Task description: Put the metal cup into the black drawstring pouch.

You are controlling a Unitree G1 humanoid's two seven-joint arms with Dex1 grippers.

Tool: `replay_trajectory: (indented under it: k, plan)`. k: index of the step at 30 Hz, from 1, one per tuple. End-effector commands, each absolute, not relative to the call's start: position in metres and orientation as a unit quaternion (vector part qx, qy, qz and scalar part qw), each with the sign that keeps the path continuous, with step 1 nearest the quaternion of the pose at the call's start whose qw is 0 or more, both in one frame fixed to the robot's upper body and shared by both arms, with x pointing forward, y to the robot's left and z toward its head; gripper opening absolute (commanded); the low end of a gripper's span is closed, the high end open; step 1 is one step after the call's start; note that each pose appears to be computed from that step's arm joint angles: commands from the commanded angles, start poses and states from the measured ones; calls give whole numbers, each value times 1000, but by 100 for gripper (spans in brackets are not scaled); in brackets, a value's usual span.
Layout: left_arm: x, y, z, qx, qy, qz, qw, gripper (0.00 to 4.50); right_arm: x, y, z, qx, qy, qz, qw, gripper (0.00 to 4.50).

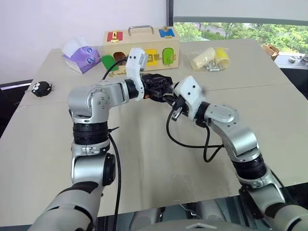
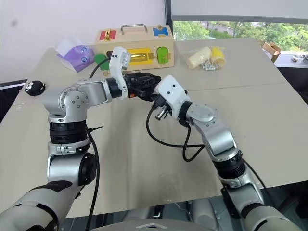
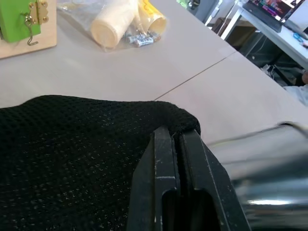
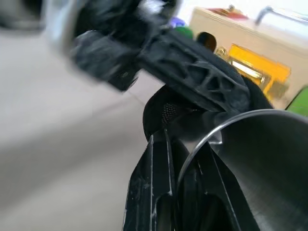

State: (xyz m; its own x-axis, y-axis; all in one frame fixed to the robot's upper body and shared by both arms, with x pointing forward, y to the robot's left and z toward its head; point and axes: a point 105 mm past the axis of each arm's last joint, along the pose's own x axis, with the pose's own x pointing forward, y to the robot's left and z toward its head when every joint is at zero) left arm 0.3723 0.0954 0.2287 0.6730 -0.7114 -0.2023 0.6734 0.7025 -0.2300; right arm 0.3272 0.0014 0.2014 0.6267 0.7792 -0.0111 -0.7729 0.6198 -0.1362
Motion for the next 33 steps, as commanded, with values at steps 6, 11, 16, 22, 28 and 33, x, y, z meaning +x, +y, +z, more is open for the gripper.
replay_trajectory:
  k: [6, 11, 16, 22, 28, 33]
  plan:
    - [366, 91, 235, -65, 125, -391, 910, 0, 346, -9, 220, 282, 31, 364, 887, 5]
    - [366, 92, 235, -65, 126, -389, 910, 0, 348, 1, 218, 378, 75, 366, 847, 5]
    - [366, 91, 236, -65, 127, -391, 909, 0, 347, 17, 211, 306, 85, 390, 864, 5]
    - [366, 91, 237, -67, 127, -391, 909, 0, 346, 28, 209, 161, 26, 412, 896, 5]
    - [368, 98, 236, -60, 127, -381, 914, 0, 343, 23, 209, 73, -33, 418, 905, 5]
    - [374, 103, 232, -60, 129, -366, 920, 0, 338, 14, 205, -48, -95, 432, 896, 5]
